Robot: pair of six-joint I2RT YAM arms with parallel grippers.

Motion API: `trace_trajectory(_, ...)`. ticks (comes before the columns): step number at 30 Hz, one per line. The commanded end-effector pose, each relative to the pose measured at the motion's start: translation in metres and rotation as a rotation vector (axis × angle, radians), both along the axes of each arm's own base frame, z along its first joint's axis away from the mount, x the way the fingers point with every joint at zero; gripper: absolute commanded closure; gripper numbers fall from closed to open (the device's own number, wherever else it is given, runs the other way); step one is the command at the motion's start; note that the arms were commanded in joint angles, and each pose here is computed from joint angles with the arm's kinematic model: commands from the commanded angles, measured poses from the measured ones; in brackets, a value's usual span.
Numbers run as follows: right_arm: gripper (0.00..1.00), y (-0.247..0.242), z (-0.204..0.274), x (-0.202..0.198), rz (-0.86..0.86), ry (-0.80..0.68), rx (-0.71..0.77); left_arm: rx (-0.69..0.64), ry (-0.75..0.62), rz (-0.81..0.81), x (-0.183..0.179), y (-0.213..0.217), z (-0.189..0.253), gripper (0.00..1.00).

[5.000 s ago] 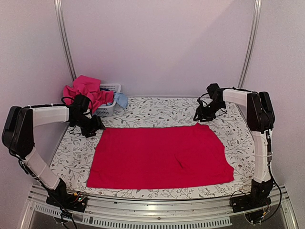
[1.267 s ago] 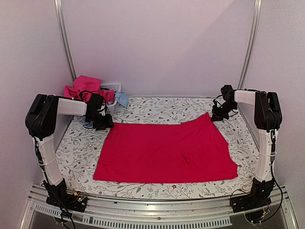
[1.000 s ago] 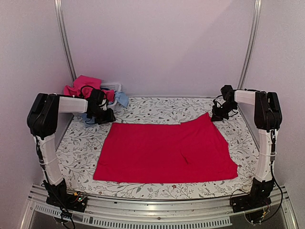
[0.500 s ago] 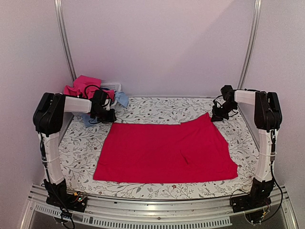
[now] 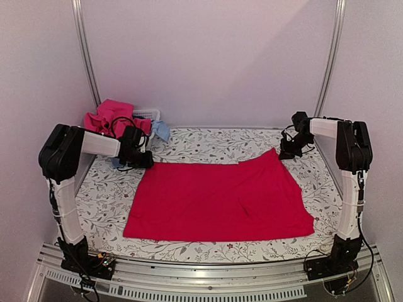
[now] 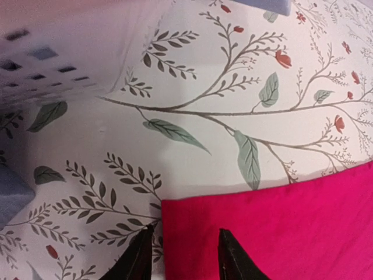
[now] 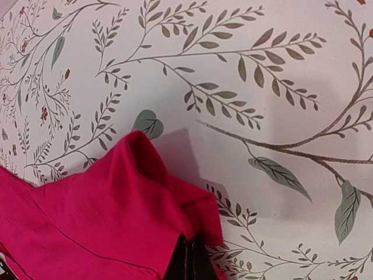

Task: Fold and stack the mixed laundry pile
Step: Pick up the 1/3-folded T-shirt from the center of the board.

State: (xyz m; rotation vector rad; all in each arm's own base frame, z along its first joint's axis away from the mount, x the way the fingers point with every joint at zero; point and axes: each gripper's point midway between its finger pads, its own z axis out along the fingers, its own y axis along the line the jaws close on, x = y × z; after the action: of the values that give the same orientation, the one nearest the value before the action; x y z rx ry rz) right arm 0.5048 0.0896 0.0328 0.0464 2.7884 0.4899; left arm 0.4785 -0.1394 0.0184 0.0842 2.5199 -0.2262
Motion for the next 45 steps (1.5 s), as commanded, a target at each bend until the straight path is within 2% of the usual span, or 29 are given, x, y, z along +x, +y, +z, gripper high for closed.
trace_trajectory(1, 1.0, 0.0, 0.001, 0.007, 0.003, -0.012, 0.008, 0.035, -0.166, 0.044, 0.018, 0.006, 0.028, 0.61)
trace_trajectory(4, 1.0, -0.001, -0.001, 0.006, -0.001, -0.006, 0.008, 0.02, -0.231, 0.062, 0.025, 0.006, 0.034, 0.61)
trace_trajectory(8, 1.0, -0.001, 0.0, 0.006, 0.0, -0.008, 0.003, 0.035, -0.242, 0.079, 0.029, 0.003, 0.029, 0.62)
trace_trajectory(11, 1.0, -0.002, 0.002, 0.006, 0.0, -0.01, 0.003, 0.014, -0.257, 0.035, 0.025, -0.011, 0.025, 0.62)
trace_trajectory(16, 1.0, -0.002, 0.003, 0.006, -0.002, -0.013, 0.001, 0.008, -0.226, 0.011, 0.014, -0.022, 0.011, 0.63)
trace_trajectory(27, 1.0, -0.002, 0.003, 0.002, -0.008, -0.012, 0.005, 0.048, -0.138, 0.166, -0.009, 0.004, -0.02, 0.62)
trace_trajectory(31, 1.0, -0.003, 0.002, 0.0, -0.008, -0.008, 0.001, 0.028, -0.151, 0.149, -0.004, -0.002, -0.016, 0.59)
trace_trajectory(37, 1.0, -0.004, 0.001, -0.001, -0.009, -0.005, -0.002, 0.016, -0.125, 0.157, 0.008, -0.004, -0.023, 0.59)
trace_trajectory(45, 1.0, -0.003, 0.002, -0.001, -0.011, -0.008, 0.0, 0.047, -0.073, 0.117, 0.007, -0.007, -0.04, 0.74)
